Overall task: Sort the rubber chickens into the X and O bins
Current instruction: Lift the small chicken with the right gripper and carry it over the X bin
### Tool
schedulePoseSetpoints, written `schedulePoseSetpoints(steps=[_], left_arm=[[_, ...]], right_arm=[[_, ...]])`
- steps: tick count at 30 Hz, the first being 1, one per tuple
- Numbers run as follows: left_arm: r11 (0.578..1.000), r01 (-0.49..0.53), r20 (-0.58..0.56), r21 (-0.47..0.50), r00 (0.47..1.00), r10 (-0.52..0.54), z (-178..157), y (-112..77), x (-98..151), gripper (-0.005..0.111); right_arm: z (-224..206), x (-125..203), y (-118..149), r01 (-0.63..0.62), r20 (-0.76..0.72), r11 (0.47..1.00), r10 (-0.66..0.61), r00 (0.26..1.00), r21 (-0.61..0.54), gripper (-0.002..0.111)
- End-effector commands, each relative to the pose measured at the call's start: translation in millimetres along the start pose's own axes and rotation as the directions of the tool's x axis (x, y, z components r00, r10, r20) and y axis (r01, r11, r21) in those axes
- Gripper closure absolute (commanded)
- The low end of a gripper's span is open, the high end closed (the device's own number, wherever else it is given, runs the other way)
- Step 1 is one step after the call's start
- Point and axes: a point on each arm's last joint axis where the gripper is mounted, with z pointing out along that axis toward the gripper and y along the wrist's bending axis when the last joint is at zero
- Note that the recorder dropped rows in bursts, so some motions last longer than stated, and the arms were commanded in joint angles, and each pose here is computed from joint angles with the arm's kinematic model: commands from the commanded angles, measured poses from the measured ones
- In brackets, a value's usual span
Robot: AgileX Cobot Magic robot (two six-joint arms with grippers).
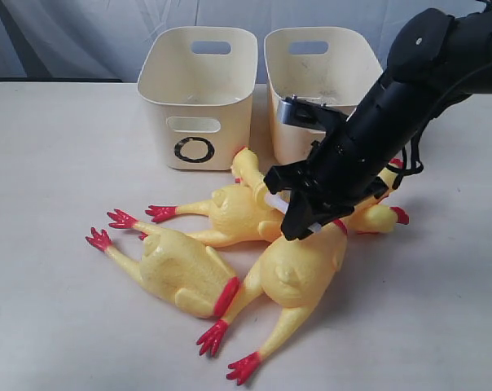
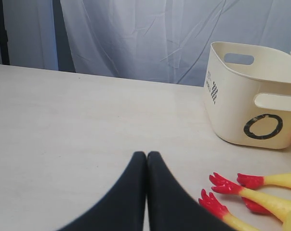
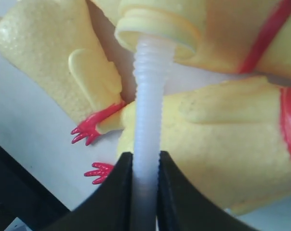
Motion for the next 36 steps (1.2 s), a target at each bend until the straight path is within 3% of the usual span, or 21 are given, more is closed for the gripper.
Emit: schedulePoseSetpoints(steps=[1, 11, 16, 27, 36], left_arm=[[1.000, 0.004, 0.020, -0.001, 1.000, -0.004, 0, 0.1, -1, 0.107], [1.000, 0.004, 0.020, -0.001, 1.000, -0.004, 0, 0.1, -1, 0.107], [1.000, 0.004, 0.020, -0.001, 1.000, -0.004, 0, 0.1, -1, 0.107], [1.000, 0.004, 0.020, -0.001, 1.000, -0.004, 0, 0.1, -1, 0.107], [1.000, 0.004, 0.020, -0.001, 1.000, -0.004, 0, 0.1, -1, 0.107]], right_arm=[[-1, 1, 5, -0.009, -0.024, 0.999, 0.008, 1.000, -0.041, 0.109], [-15, 13, 18, -0.004, -0.081, 0.995, -0.004, 0.997, -0.098, 0.109], [-38, 21, 33, 0.035, -0.024, 0.995, -0.037, 0.999, -0.099, 0.109], [-98, 45, 69, 0.160, 0.226, 0.986, -0.144, 0.963, -0.053, 0.109], [-134, 39, 77, 0.093, 0.557, 0.995, -0.097, 0.825, 0.037, 0.109]])
